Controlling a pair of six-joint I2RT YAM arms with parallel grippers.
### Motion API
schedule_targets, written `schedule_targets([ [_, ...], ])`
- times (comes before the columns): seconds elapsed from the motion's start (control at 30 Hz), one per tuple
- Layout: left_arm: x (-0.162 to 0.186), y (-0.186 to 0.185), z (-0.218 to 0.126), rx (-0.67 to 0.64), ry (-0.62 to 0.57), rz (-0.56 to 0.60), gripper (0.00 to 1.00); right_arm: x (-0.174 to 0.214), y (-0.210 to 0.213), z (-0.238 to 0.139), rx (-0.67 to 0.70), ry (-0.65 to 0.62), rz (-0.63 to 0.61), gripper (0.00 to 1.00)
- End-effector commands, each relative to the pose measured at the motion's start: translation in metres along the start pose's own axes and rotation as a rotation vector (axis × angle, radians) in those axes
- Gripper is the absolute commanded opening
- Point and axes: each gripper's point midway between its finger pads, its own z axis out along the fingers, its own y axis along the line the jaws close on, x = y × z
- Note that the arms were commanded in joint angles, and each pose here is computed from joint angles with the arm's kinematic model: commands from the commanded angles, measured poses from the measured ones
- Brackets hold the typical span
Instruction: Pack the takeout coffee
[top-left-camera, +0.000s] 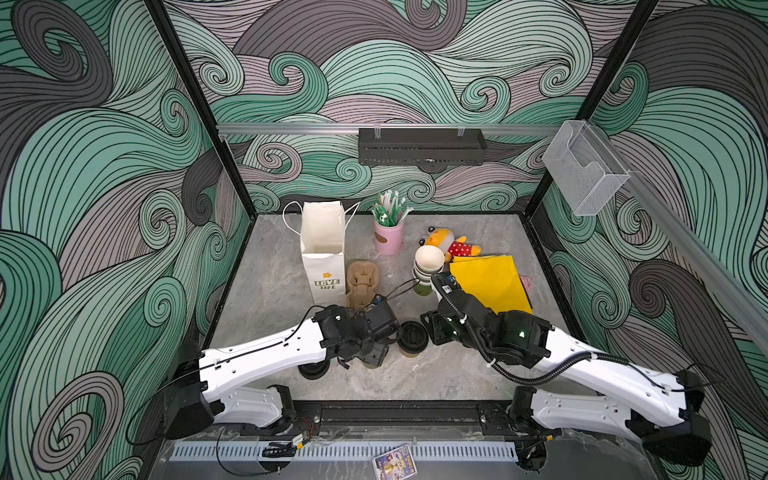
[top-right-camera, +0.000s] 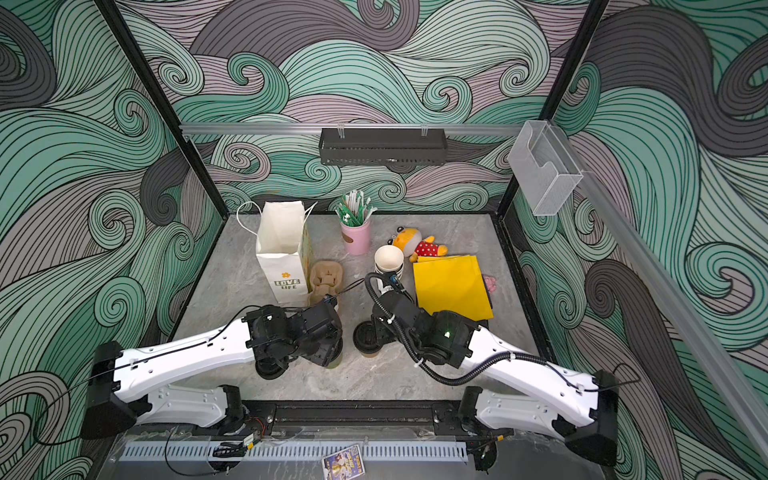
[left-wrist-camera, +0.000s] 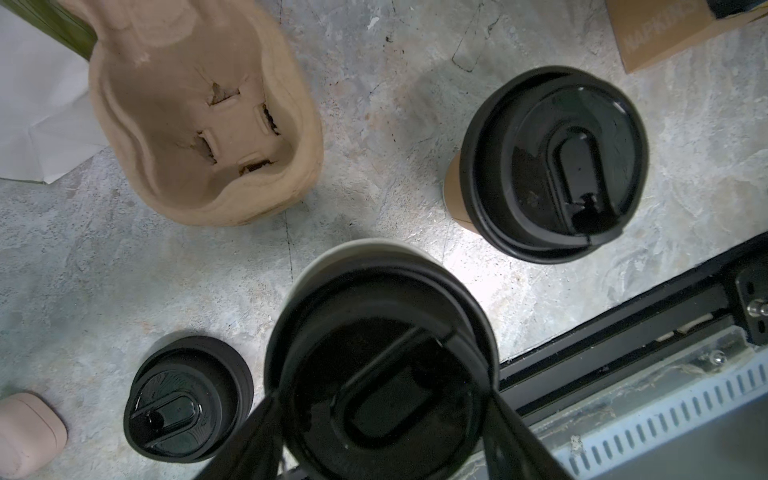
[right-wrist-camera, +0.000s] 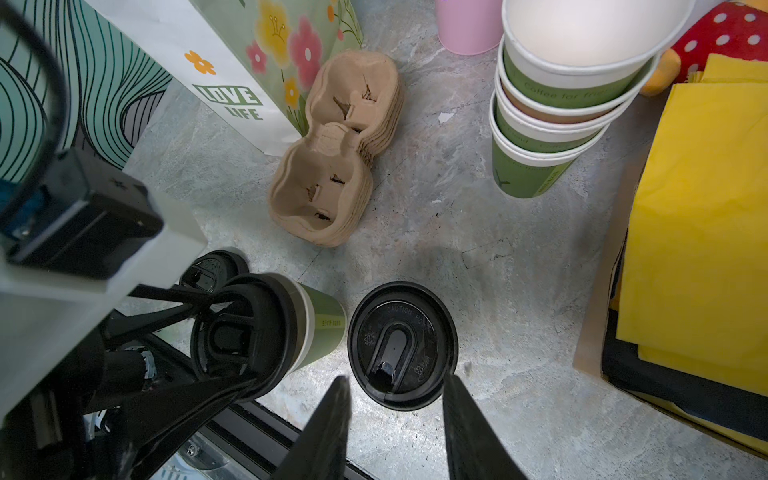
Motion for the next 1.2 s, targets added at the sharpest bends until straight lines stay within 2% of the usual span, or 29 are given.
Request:
schedule_targets([
  [0.0, -0.012, -0.004, -0.007, -0.002, -0.038, 0.021, 0.60, 0.001, -0.006, 0.001, 0.029, 0.003, 0.007, 0.39],
  [0.23, -0.006, 0.002, -0.001, -0.047, -0.002, 0.027, 0.60, 0.002, -0.007, 0.001, 0.027, 0.005, 0.009, 0.39],
  [0.73, -0.003, 0.003, 0.009, -0.034, -0.002, 0.018, 0.60, 0.003, -0.006, 0.001, 0.021, 0.007, 0.012, 0.39],
  [1.17, 0.015, 0.013, 0.021, -0.051, 0.074, -0.022, 0.59, 0.015, 0.004, 0.011, -0.028, 0.063, 0.036, 0.39],
])
